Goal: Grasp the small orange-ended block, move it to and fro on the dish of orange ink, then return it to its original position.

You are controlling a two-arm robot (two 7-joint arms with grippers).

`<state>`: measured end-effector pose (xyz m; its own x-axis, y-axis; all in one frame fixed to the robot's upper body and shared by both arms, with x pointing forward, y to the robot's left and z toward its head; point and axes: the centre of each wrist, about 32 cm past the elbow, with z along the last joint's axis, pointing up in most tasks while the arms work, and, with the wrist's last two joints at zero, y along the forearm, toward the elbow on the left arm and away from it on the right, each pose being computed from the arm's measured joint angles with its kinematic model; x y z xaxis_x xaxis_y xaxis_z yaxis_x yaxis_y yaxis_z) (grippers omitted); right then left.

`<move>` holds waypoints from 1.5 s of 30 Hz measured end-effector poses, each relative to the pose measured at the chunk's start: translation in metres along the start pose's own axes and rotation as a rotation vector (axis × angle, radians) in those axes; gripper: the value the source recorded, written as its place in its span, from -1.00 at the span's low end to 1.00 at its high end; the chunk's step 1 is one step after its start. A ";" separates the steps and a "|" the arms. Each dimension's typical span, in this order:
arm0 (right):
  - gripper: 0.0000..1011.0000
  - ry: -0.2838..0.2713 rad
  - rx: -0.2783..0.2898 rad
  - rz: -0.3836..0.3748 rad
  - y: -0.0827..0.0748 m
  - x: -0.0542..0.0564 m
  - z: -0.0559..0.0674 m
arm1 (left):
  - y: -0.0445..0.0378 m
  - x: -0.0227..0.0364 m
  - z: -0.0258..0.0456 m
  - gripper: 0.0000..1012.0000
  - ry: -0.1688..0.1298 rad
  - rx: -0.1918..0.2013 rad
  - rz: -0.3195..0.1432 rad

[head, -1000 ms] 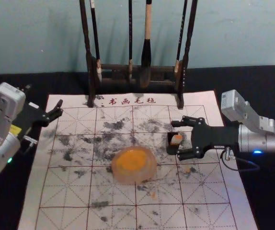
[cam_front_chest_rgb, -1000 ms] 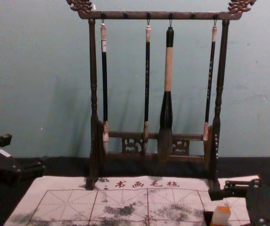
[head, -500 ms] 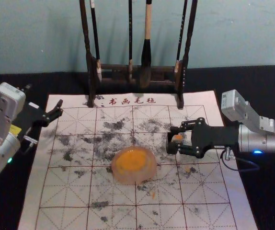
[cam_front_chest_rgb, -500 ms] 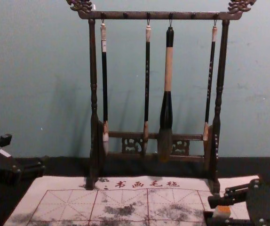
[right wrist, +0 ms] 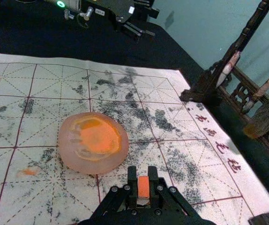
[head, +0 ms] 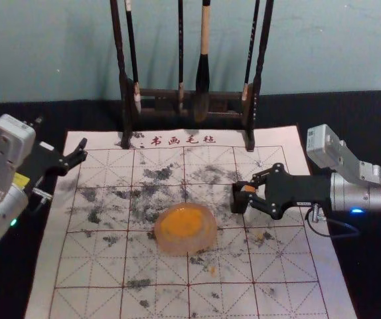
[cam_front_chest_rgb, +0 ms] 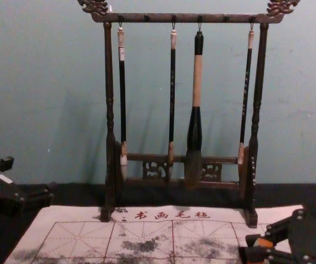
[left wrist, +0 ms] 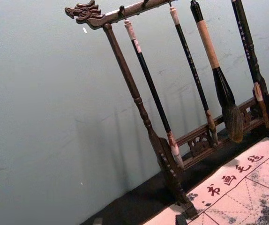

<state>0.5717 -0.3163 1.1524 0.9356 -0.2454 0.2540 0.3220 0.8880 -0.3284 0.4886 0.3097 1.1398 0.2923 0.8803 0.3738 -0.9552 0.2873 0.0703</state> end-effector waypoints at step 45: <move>-0.74 0.078 0.052 -0.003 0.009 0.013 0.060 | 0.0000 0.0000 0.0000 0.98 0.000 0.000 0.000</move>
<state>0.5782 -0.2879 1.2076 0.9438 -0.2757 0.1824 0.3186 0.9058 -0.2793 0.4886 0.3097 1.1398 0.2923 0.8803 0.3737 -0.9552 0.2873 0.0703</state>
